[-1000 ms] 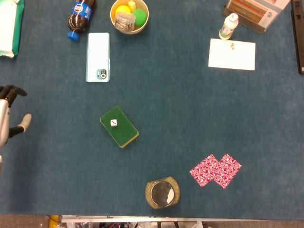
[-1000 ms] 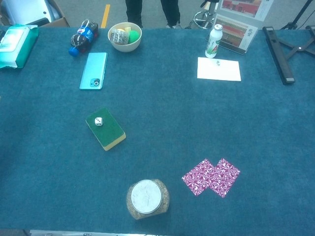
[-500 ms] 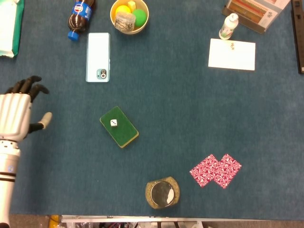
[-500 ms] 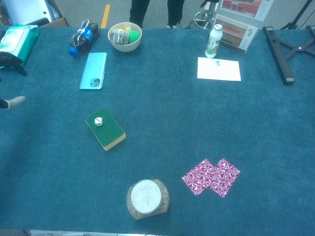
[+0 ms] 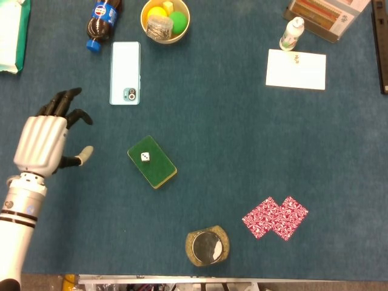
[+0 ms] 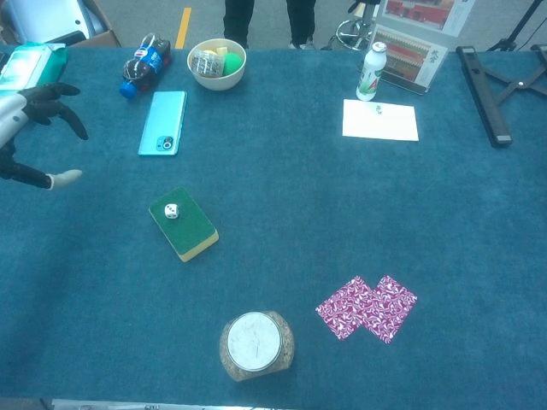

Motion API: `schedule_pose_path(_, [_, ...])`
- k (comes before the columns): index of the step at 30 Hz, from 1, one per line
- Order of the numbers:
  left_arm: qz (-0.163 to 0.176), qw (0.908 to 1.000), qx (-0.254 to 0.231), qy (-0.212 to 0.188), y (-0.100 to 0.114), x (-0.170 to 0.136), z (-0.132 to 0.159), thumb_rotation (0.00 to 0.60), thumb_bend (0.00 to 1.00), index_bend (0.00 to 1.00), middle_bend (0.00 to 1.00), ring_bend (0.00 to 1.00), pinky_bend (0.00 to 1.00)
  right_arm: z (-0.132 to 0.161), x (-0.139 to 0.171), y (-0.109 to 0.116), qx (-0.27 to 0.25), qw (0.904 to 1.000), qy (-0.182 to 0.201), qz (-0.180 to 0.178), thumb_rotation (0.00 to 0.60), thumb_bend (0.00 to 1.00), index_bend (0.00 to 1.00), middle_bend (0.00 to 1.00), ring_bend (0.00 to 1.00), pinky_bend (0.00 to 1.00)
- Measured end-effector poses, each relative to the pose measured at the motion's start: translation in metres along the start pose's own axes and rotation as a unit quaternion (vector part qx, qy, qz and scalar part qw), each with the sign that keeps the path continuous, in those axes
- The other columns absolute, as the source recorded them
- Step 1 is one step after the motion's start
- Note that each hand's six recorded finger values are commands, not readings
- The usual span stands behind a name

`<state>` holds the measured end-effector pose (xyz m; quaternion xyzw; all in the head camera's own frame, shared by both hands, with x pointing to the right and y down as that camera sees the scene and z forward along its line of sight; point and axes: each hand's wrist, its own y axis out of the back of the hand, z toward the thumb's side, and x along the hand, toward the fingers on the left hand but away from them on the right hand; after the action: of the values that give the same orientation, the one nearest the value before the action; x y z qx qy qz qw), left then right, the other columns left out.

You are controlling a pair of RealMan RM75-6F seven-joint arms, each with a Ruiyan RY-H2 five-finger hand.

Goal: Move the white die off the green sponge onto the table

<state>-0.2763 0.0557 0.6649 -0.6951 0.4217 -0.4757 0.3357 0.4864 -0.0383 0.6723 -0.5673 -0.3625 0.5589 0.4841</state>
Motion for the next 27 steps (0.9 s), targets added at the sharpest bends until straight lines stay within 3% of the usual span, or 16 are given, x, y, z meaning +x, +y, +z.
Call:
schedule_pose_path(11, [-0.018, 0.9993, -0.01, -0.032, -0.018, -0.006, 0.023, 0.6, 0.23, 0.4, 0.09, 0.08, 0.23, 0.002, -0.01, -0.003, -0.008, 1.0, -0.001, -0.002, 0.6, 0.18, 0.54, 0.38, 0.37, 0.35])
schedule_pose_path(27, [-0.071, 0.996, -0.023, -0.049, -0.064, 0.003, 0.033, 0.6, 0.23, 0.4, 0.08, 0.08, 0.23, 0.015, -0.031, -0.008, -0.037, 0.9992, 0.009, -0.005, 0.6, 0.18, 0.54, 0.38, 0.37, 0.35])
